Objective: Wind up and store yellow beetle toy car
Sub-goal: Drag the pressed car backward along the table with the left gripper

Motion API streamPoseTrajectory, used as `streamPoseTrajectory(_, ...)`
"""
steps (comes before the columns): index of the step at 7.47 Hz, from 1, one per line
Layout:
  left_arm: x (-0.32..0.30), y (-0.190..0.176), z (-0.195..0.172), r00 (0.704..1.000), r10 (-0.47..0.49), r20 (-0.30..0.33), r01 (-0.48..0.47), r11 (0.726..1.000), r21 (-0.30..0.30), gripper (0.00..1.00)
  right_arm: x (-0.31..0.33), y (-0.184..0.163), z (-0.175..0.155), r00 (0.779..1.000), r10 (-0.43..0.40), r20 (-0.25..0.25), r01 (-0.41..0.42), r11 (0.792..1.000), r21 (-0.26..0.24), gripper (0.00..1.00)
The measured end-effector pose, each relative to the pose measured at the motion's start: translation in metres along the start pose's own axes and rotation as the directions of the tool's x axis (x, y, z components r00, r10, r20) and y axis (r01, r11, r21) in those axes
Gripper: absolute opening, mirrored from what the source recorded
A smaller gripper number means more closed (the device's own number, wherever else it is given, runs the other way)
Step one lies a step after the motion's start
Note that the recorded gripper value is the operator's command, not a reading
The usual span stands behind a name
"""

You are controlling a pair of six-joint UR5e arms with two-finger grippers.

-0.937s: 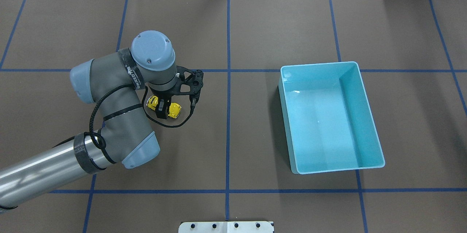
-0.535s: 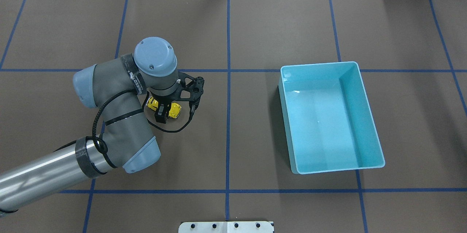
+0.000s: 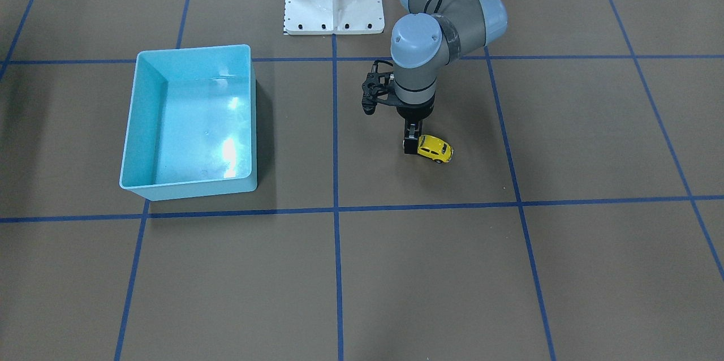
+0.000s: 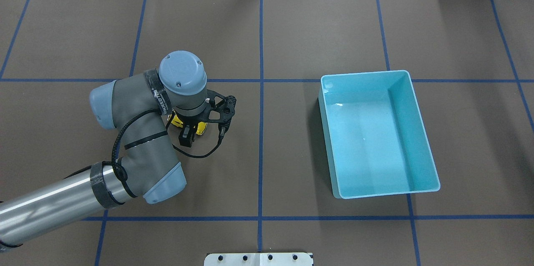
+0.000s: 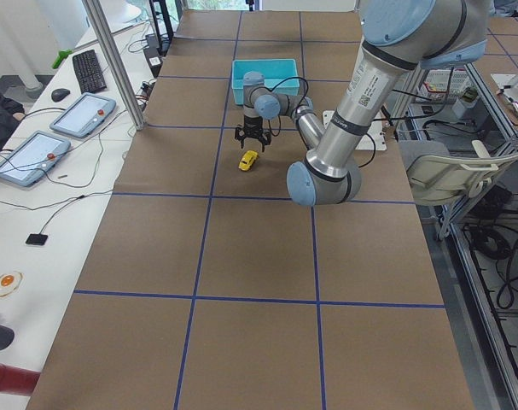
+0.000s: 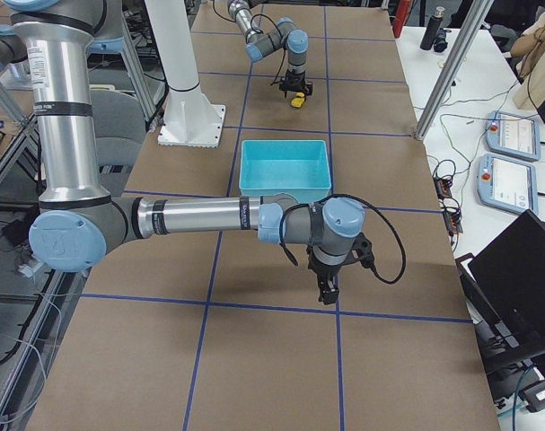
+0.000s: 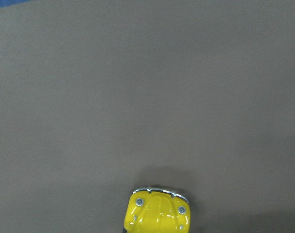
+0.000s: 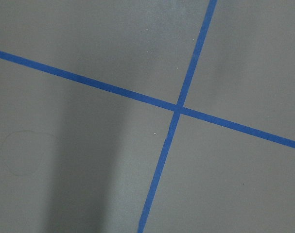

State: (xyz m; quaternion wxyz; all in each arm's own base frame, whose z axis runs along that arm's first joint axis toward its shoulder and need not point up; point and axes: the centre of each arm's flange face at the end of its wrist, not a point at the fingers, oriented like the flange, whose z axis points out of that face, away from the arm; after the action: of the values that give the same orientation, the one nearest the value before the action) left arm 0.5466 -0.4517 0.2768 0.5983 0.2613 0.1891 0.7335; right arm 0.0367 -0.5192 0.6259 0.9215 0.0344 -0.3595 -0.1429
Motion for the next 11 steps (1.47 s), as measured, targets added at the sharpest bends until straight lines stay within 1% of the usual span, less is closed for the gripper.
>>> streamPoseTrajectory(3, -0.0017, -0.0002, 0.0081, 1.0, 0.004, 0.002, -0.004, 1.0, 0.003, 1.0, -0.0002, -0.0002, -0.0003, 1.0, -0.001, -0.001, 0.001, 1.0, 0.0, 1.0)
streamPoseTrajectory(7, -0.0055, 0.0045, 0.0114, 0.999, 0.042, 0.002, -0.042, 0.999, -0.004, 1.0, 0.0003, -0.0001, 0.0001, 1.0, 0.0, -0.001, 0.0, 1.0, -0.001, 1.0)
streamPoseTrajectory(8, -0.0057, 0.005, 0.0119, 0.999, 0.044, 0.002, -0.044, 0.999, -0.004, 0.97, 0.0003, -0.0001, 0.0002, 1.0, 0.0, -0.001, 0.0, 1.0, -0.001, 1.0)
streamPoseTrajectory(9, -0.006, 0.0051, 0.0123, 0.999, 0.045, 0.003, -0.045, 0.999, -0.004, 0.81, 0.0004, -0.0001, 0.0002, 1.0, 0.0, -0.001, 0.0, 1.0, -0.001, 1.0)
streamPoseTrajectory(10, -0.0067, 0.0061, 0.0125, 0.999, 0.045, 0.004, -0.045, 0.999, -0.004, 0.41, 0.0003, 0.0, 0.0002, 1.0, 0.001, -0.001, -0.001, 1.0, -0.001, 1.0)
streamPoseTrajectory(11, -0.0078, 0.0077, 0.013, 0.999, 0.054, 0.004, -0.054, 0.999, -0.006, 0.14, 0.0001, -0.0001, 0.0, 1.0, 0.001, -0.001, -0.001, 1.0, -0.001, 1.0)
